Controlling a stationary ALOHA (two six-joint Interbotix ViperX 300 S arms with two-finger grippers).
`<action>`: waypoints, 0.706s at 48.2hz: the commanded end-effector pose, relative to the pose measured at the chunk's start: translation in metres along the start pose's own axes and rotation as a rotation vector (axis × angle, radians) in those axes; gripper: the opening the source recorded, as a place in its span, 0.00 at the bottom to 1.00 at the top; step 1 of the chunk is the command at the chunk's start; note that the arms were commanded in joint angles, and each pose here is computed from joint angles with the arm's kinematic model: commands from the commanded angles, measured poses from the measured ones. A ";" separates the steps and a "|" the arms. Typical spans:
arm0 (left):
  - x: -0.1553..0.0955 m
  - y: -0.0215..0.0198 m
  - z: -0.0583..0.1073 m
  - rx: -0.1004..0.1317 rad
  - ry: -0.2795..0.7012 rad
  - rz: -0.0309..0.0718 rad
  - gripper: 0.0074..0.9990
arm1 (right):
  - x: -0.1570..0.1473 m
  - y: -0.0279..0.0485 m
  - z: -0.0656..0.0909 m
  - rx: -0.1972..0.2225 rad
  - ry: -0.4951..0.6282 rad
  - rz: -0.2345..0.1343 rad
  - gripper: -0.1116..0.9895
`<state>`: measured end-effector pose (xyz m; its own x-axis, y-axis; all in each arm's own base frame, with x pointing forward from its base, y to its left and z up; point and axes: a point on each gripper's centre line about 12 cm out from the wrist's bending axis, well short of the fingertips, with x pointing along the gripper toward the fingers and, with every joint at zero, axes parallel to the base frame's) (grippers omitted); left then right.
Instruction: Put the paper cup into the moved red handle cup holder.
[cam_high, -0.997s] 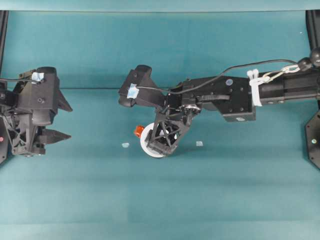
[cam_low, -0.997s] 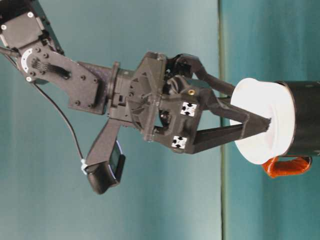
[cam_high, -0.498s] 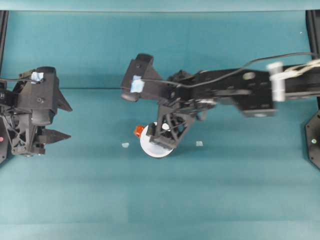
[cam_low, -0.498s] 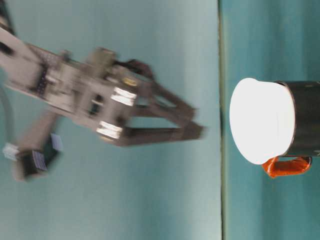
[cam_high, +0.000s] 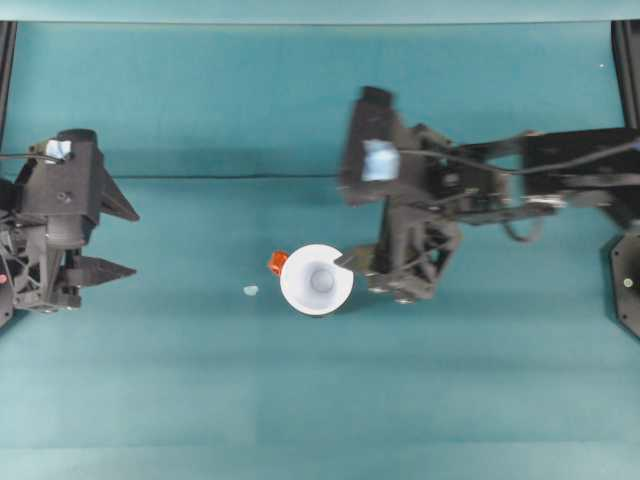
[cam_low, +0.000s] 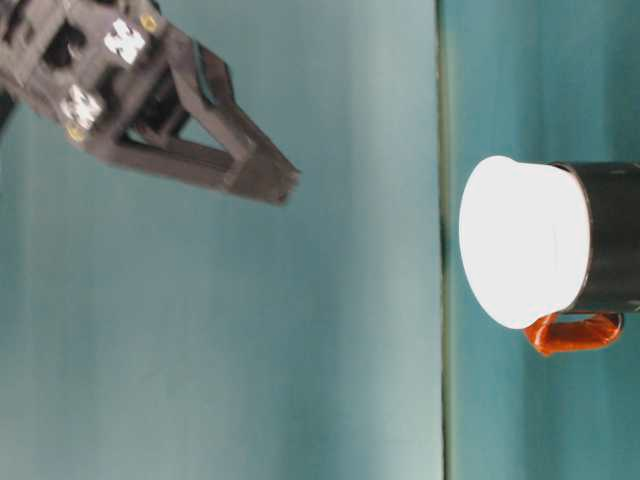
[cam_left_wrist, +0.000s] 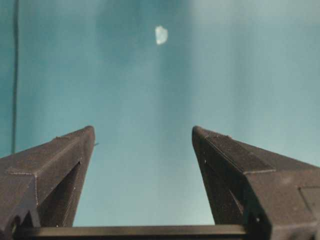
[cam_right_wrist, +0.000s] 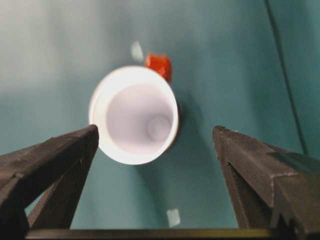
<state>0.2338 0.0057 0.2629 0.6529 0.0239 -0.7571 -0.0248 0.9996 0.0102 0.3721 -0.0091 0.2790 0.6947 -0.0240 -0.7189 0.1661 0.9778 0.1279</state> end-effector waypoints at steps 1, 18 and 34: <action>-0.005 -0.0001 0.006 0.005 -0.035 0.001 0.83 | -0.074 0.0033 0.015 -0.014 -0.265 0.053 0.85; -0.016 -0.0002 0.018 0.003 -0.175 -0.001 0.83 | -0.106 -0.0055 -0.031 -0.023 -0.379 0.077 0.84; -0.028 -0.0002 0.024 0.000 -0.275 -0.002 0.83 | -0.103 -0.0075 -0.050 -0.034 -0.375 0.080 0.84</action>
<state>0.2328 0.0054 0.2921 0.8119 0.0244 -0.5832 -0.0249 0.9997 0.0071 0.2764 -0.0045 0.2944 0.8714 -0.0179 -0.4902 0.1051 0.9829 0.1509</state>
